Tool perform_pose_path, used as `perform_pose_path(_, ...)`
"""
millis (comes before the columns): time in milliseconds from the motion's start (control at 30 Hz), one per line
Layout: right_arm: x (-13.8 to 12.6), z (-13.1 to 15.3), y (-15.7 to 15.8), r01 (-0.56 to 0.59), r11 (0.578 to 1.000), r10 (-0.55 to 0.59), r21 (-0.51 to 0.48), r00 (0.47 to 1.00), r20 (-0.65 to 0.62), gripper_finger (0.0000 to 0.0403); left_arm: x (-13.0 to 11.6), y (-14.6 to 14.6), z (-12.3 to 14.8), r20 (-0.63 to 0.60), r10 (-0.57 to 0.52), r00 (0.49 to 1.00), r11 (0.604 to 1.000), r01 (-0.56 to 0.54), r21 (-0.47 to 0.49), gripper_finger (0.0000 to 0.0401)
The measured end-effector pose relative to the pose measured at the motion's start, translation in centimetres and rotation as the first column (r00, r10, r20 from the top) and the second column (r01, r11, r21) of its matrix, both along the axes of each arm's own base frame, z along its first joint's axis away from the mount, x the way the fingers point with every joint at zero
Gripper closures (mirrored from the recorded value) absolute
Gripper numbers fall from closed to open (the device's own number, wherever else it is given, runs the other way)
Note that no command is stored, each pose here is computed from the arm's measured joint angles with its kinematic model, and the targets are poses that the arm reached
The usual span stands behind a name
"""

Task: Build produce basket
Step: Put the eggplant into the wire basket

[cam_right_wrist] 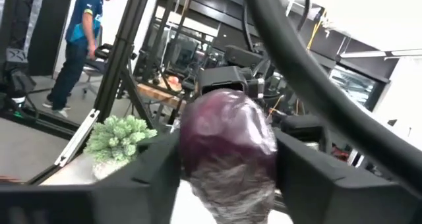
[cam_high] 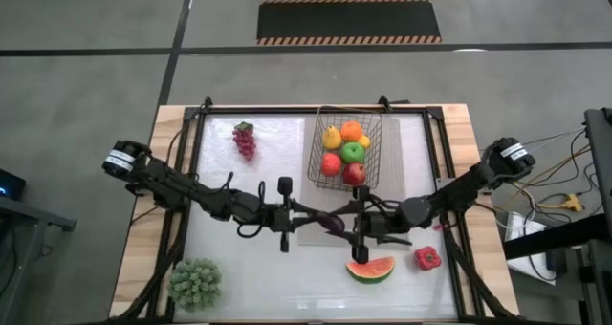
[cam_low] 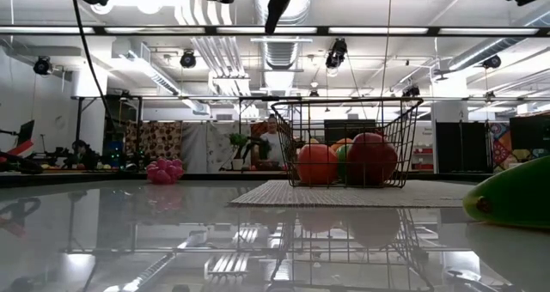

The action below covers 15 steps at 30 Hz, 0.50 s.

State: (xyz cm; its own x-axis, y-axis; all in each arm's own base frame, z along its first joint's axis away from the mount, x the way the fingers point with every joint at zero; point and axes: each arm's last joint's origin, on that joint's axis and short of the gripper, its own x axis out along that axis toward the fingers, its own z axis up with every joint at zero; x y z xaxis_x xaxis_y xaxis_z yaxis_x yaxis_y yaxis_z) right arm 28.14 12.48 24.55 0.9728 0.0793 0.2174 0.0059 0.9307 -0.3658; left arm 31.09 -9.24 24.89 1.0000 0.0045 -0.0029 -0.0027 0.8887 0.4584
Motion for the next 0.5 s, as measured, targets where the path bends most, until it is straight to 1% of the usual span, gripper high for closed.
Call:
perform_pose_path(100, 0.0, 0.1, 0.0, -0.001, 1.0, 0.001, 0.009, 1.0, 0.0, 0.0254, 0.0, 0.0, 0.0, 0.003, -0.015, 1.0, 0.996, 0.016, -0.089, 0.0353)
perform_pose_path(167, 0.0, 0.0, 0.0, -0.001, 1.0, 0.002, 0.011, 1.0, -0.005, 0.0283, 0.0, 0.0, 0.0, 0.003, -0.03, 1.0, 0.993, 0.03, -0.112, 0.0332)
perform_pose_path(267, 0.0, -0.1, 0.0, -0.007, 1.0, 0.007, 0.009, 1.0, -0.022, 0.0285, 0.0, 0.0, -0.2, -0.014, -0.032, 0.999, 0.992, 0.03, -0.119, 0.0281)
perform_pose_path(400, 0.0, -0.4, 0.0, 0.001, 0.999, 0.001, 0.035, 0.998, -0.057, 0.0285, -0.1, 0.1, -0.7, -0.045, -0.031, 0.999, 0.993, 0.026, -0.112, 0.0207)
perform_pose_path(433, 0.0, -0.4, -0.1, 0.023, 0.999, -0.02, 0.043, 0.997, -0.072, 0.0285, -0.1, 0.1, -0.9, -0.057, -0.03, 0.998, 0.994, 0.023, -0.108, 0.0192)
perform_pose_path(500, -0.1, -0.6, -0.4, 0.112, 0.992, -0.105, 0.055, 0.987, -0.123, 0.0282, -0.3, 0.1, -1.0, -0.092, -0.024, 0.995, 0.995, 0.015, -0.097, 0.0165)
